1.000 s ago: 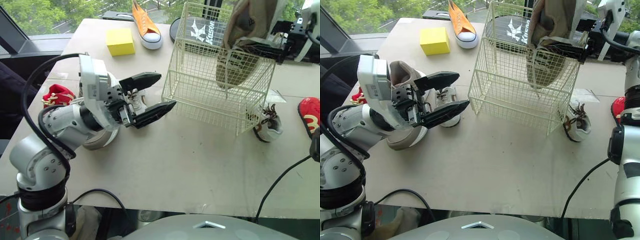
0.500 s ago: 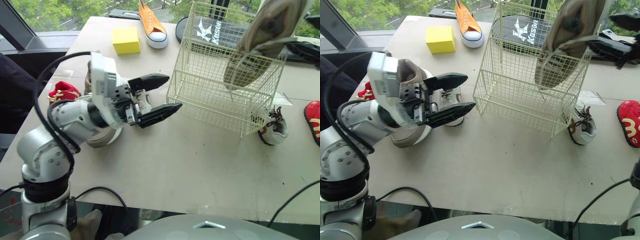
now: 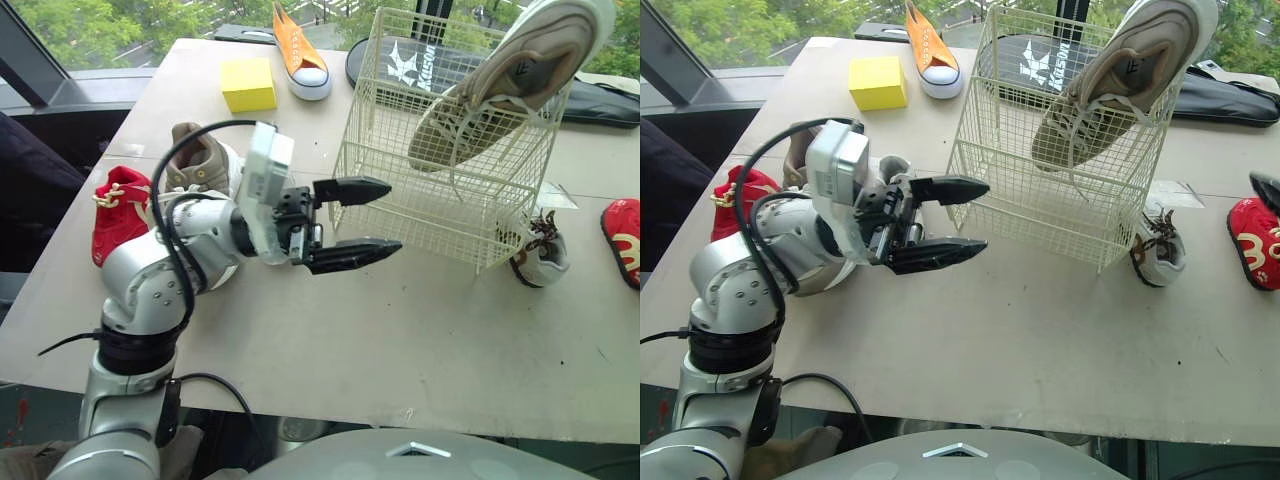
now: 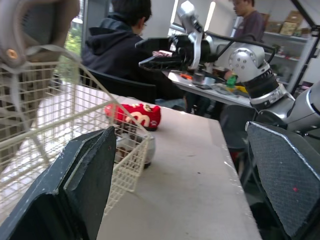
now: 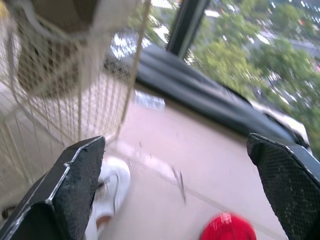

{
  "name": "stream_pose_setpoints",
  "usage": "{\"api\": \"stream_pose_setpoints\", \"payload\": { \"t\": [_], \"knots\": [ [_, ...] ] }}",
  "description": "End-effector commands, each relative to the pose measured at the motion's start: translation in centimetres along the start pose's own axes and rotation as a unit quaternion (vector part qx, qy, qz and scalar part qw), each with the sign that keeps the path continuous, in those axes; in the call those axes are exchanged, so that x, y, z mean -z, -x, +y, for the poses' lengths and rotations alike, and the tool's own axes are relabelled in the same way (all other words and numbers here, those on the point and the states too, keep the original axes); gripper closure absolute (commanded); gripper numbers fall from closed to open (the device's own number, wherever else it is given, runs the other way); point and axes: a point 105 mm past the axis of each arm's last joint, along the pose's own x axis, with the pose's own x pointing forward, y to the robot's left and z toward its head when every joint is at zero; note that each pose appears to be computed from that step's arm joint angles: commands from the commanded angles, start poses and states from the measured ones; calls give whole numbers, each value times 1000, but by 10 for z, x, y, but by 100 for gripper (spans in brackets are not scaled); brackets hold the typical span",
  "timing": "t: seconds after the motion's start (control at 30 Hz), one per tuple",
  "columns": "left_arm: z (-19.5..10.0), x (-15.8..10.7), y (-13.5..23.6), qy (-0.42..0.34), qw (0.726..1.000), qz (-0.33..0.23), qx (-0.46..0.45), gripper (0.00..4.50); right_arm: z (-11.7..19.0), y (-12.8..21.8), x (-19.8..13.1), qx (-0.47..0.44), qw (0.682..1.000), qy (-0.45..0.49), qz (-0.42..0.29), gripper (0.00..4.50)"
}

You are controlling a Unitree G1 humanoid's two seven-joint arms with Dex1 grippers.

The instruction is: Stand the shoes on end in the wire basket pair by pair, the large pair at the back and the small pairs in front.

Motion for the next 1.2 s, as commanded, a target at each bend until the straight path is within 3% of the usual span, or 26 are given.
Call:
{"api": "stream_pose_setpoints", "payload": {
  "t": [0.03,0.33,0.47,0.6,0.73,0.9,1.03,1.2],
  "knots": [
    [-6,-1,-6,-3,999,1,34,0,19,16,-4,2,1000,-12,-3,2],
    [-6,7,-9,-3,998,20,62,0,79,26,38,-23,996,-62,57,2],
    [17,0,8,-6,1000,-6,-30,0,142,17,-4,-200,975,-69,-63,2],
    [42,-11,52,18,984,-24,-175,0,172,19,-32,-306,942,-14,-134,2],
    [54,-22,145,37,933,25,-357,0,195,16,-63,-399,893,49,-201,2],
    [44,-25,236,128,835,75,-531,0,204,10,-85,-489,829,100,-251,2],
    [32,-4,273,199,772,130,-590,0,208,6,-92,-528,795,126,-269,2],
    [50,11,284,243,752,121,-601,0,211,-1,-94,-541,785,129,-273,2]
  ]
}}
